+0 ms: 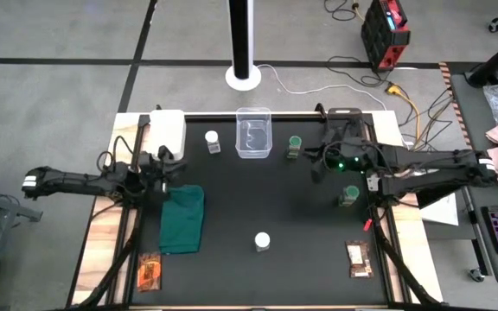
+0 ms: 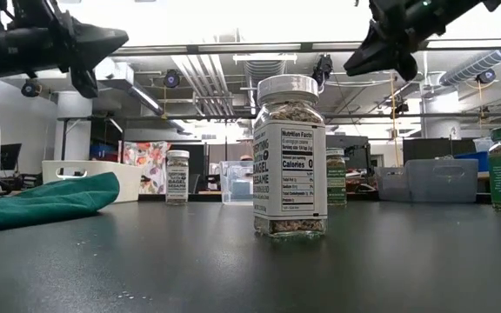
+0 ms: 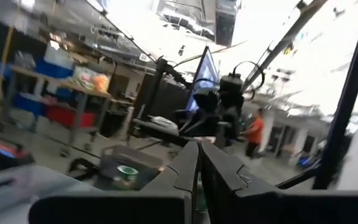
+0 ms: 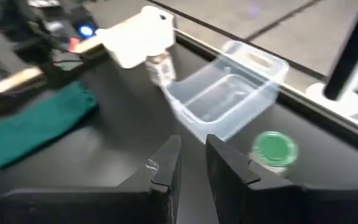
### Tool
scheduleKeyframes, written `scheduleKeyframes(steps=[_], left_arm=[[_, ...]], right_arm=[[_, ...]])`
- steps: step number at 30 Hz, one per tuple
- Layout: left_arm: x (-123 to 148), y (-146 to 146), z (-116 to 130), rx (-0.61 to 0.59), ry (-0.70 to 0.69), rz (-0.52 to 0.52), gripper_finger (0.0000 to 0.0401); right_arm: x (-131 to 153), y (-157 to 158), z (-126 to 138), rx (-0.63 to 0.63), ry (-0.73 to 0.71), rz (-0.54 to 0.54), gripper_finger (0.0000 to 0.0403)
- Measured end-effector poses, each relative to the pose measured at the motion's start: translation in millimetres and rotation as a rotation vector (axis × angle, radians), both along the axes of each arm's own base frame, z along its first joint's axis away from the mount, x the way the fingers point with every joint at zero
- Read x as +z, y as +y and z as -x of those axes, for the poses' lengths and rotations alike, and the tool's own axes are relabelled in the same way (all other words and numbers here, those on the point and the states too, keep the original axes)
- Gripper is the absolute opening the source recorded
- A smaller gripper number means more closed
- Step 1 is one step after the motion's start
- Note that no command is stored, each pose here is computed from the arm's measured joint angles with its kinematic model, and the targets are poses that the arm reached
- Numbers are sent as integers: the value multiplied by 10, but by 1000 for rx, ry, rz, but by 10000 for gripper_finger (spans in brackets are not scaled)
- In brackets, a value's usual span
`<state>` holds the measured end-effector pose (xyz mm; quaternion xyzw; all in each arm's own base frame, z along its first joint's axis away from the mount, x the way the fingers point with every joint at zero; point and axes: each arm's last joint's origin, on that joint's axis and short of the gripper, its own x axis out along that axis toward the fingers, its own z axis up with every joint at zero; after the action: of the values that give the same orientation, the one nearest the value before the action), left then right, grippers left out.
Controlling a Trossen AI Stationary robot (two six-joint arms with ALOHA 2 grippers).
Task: Sort spices by type
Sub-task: Put the top green seasoning bottle into the transparent bin
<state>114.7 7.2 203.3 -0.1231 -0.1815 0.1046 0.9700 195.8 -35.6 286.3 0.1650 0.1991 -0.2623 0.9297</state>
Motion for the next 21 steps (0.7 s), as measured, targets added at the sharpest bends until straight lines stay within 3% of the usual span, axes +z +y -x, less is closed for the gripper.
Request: scheduleKeyframes(steps=[5, 13, 18, 21], left_arm=[[24, 1, -28, 32, 59, -88, 2], [319, -35, -295, -53, 180, -78, 2], [473, -15, -465, 16, 407, -109, 2], [543, 7, -505, 85, 617, -110, 2]], right_arm=[[100, -197, -51, -113, 118, -20, 71], [103, -548, -133, -214, 274, -8, 89], [13, -654, -200, -205, 353, 18, 97], [-39, -676, -259, -195, 382, 18, 100]])
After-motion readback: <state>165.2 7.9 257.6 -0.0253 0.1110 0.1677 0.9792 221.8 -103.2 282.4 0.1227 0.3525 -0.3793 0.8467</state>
